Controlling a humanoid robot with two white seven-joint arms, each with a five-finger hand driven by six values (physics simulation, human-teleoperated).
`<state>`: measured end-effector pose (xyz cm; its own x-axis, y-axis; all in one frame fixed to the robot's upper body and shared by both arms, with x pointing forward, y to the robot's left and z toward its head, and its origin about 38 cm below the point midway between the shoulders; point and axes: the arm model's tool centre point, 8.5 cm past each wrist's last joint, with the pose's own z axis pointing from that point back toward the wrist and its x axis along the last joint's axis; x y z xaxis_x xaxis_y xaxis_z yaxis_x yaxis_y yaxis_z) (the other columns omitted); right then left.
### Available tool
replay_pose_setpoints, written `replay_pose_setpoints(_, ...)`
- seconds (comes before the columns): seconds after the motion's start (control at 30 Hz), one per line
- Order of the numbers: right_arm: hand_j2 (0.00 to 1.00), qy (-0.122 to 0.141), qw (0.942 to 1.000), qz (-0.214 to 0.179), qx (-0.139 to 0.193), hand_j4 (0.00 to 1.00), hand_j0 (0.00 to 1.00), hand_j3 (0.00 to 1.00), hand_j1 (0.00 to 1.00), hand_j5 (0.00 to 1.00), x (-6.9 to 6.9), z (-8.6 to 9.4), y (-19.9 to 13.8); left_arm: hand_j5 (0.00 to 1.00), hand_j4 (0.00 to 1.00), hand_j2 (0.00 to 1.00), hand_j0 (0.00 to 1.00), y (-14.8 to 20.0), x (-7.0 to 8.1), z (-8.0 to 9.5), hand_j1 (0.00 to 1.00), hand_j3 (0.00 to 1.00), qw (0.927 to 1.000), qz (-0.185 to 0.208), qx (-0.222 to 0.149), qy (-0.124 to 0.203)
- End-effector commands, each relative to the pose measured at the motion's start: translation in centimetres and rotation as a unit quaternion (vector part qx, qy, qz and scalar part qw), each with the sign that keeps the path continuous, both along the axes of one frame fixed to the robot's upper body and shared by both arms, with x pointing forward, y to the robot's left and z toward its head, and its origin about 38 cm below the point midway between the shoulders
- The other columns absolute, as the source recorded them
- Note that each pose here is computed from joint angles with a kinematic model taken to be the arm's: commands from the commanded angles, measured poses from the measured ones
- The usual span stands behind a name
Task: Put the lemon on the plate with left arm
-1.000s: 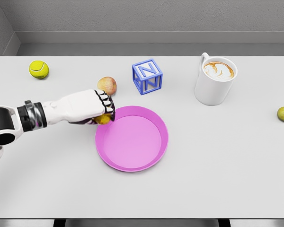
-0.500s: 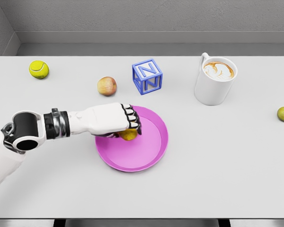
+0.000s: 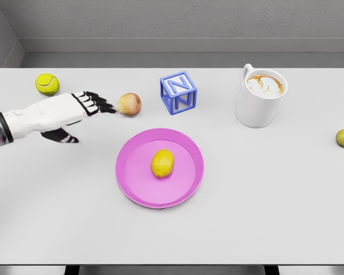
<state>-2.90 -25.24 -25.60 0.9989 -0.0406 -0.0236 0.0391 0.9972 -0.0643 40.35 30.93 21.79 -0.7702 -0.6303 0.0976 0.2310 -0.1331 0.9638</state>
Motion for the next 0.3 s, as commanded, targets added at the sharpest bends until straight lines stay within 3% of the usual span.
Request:
replay_pose_setpoints(0.0,1.0,0.0,1.0,0.0,0.0,1.0,1.0,1.0,1.0,1.0,0.0,0.0,0.01,1.0,1.0,1.0,1.0,2.94,0.48,1.15,1.0,1.0,0.9993,0.036,-0.01,-0.001)
replay_pose_setpoints(0.27,1.0,0.0,1.0,0.0,0.0,1.0,1.0,1.0,1.0,1.0,0.0,0.0,0.01,1.0,1.0,1.0,1.0,2.69,0.32,1.0,1.0,1.0,0.9995,0.031,-0.007,0.001)
